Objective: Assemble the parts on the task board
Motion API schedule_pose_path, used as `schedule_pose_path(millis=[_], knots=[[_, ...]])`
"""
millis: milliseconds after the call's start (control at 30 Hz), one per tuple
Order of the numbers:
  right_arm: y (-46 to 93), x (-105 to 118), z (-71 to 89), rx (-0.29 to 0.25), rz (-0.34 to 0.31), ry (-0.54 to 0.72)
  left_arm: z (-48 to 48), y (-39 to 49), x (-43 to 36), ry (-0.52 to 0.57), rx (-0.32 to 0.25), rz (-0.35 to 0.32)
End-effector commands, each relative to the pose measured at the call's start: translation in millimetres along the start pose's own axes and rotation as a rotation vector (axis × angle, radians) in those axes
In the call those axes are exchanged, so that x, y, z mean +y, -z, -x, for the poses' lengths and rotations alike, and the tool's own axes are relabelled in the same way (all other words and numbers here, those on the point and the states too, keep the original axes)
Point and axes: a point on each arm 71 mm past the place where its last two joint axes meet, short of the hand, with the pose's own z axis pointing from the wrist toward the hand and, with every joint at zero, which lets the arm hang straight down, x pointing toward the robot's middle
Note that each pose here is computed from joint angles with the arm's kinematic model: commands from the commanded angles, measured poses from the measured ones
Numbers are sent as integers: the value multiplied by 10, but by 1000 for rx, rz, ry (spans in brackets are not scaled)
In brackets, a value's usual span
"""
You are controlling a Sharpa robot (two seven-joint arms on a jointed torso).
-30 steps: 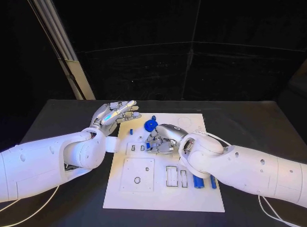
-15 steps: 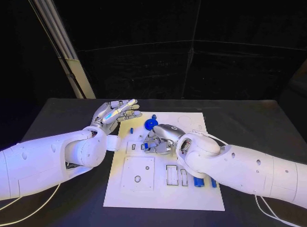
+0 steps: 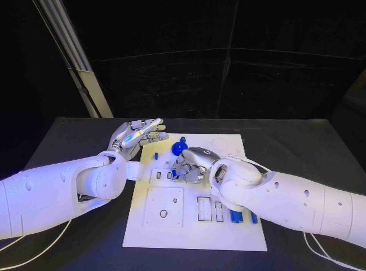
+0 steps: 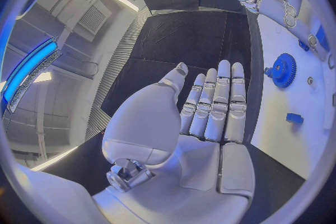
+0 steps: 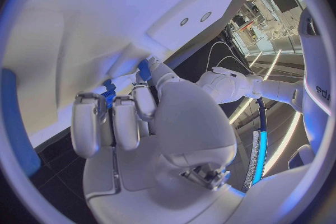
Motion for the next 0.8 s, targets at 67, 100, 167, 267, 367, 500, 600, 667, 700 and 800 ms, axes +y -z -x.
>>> schedule_pose_path(millis=[67,100,167,267,367,500,600,667,700,800], knots=[[15,-65,-62,49,-46,41,-11,-4,-14,5,11,-6],[15,-62,-65,52,-46,42,-11,-4,-14,5,11,-6],[14,-54,-70,59,-45,45,-11,-3,-14,6,12,-6],[14,-40,-79,69,-44,49,-12,-3,-14,6,12,-5],[15,-33,-85,77,-45,54,-10,-3,-14,6,12,-5],[18,-37,-84,77,-54,61,-8,-1,-15,6,11,-5],[19,-41,-79,70,-59,64,-8,-1,-15,6,11,-5],[19,-40,-77,68,-60,65,-8,-1,-15,6,12,-5],[19,-38,-76,67,-60,65,-8,-1,-15,6,12,-5],[19,-31,-74,63,-59,64,-7,-2,-15,6,12,-4]])
